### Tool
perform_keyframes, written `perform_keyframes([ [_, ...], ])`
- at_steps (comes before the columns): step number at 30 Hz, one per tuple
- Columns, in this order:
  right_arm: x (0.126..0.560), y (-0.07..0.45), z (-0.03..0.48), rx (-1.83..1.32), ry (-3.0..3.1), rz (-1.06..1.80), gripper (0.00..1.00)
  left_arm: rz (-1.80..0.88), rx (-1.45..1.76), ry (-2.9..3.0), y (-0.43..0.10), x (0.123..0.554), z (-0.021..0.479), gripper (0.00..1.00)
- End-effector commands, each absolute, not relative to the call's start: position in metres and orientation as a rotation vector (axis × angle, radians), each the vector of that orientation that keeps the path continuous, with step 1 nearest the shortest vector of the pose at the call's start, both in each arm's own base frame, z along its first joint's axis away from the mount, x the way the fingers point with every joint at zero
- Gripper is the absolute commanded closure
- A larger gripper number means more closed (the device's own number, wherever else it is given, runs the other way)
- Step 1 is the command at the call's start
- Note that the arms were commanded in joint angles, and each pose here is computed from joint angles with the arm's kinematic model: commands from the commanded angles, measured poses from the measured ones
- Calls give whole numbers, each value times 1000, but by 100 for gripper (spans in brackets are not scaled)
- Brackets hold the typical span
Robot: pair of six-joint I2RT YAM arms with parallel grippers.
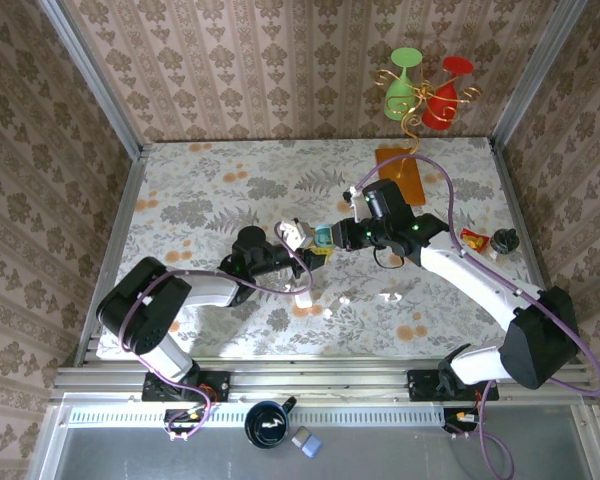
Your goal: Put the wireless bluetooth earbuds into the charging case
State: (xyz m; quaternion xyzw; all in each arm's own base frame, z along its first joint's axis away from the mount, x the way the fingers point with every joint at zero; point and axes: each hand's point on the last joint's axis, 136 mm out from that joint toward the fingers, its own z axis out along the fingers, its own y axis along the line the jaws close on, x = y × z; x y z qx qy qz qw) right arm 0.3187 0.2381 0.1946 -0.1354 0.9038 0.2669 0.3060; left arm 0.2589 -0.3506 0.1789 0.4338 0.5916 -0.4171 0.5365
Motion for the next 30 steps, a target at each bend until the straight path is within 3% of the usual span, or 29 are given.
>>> perform_keyframes([
  [1,302,253,197,-476,2370,750,76,-1013,996,1335,-356,263,215,83],
  [30,306,260,223,-509,2293,710,70,-1050,1013,1304,-351,259,214,83],
])
